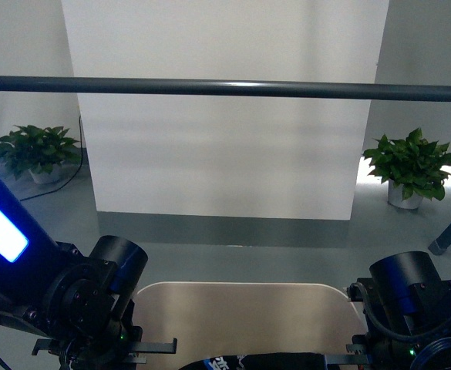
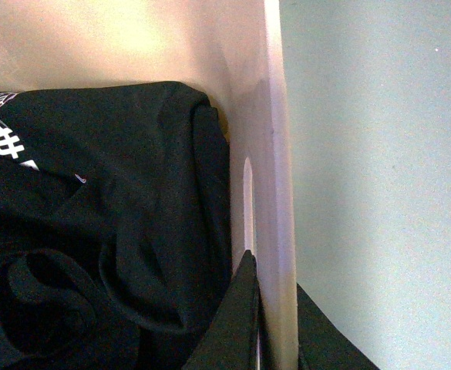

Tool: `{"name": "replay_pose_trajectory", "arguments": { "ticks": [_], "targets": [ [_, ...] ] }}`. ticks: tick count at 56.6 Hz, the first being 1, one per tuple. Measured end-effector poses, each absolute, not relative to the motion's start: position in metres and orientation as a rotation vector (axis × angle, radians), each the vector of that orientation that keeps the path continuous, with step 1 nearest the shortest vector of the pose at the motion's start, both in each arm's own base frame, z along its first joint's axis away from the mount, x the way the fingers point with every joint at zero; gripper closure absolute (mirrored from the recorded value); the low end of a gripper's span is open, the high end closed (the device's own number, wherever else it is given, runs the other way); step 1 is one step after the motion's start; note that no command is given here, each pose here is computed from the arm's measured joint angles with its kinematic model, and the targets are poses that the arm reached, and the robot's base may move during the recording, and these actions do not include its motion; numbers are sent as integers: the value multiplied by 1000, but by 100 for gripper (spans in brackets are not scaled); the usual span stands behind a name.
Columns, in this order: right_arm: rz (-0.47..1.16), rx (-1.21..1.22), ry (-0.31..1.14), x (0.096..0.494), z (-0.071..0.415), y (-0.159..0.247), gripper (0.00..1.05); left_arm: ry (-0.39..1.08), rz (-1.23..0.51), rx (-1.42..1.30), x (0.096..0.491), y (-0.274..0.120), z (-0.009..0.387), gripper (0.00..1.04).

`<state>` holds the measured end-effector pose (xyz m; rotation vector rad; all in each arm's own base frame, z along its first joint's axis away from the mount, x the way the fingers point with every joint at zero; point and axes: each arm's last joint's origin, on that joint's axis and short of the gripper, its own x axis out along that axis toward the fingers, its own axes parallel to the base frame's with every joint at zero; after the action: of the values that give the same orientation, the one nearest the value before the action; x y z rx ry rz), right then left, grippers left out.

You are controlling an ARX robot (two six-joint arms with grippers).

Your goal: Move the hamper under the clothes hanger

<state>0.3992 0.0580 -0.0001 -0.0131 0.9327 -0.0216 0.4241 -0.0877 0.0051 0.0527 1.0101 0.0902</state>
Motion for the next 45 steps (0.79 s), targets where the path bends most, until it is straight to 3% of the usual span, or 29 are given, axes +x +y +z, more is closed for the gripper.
{"name": "replay_pose_trajectory", "arguments": {
  "ticks": [45],
  "targets": [
    [-41, -26, 1002, 393, -37, 62, 102, 1059, 93, 43, 417, -91, -27, 101]
  ]
}}
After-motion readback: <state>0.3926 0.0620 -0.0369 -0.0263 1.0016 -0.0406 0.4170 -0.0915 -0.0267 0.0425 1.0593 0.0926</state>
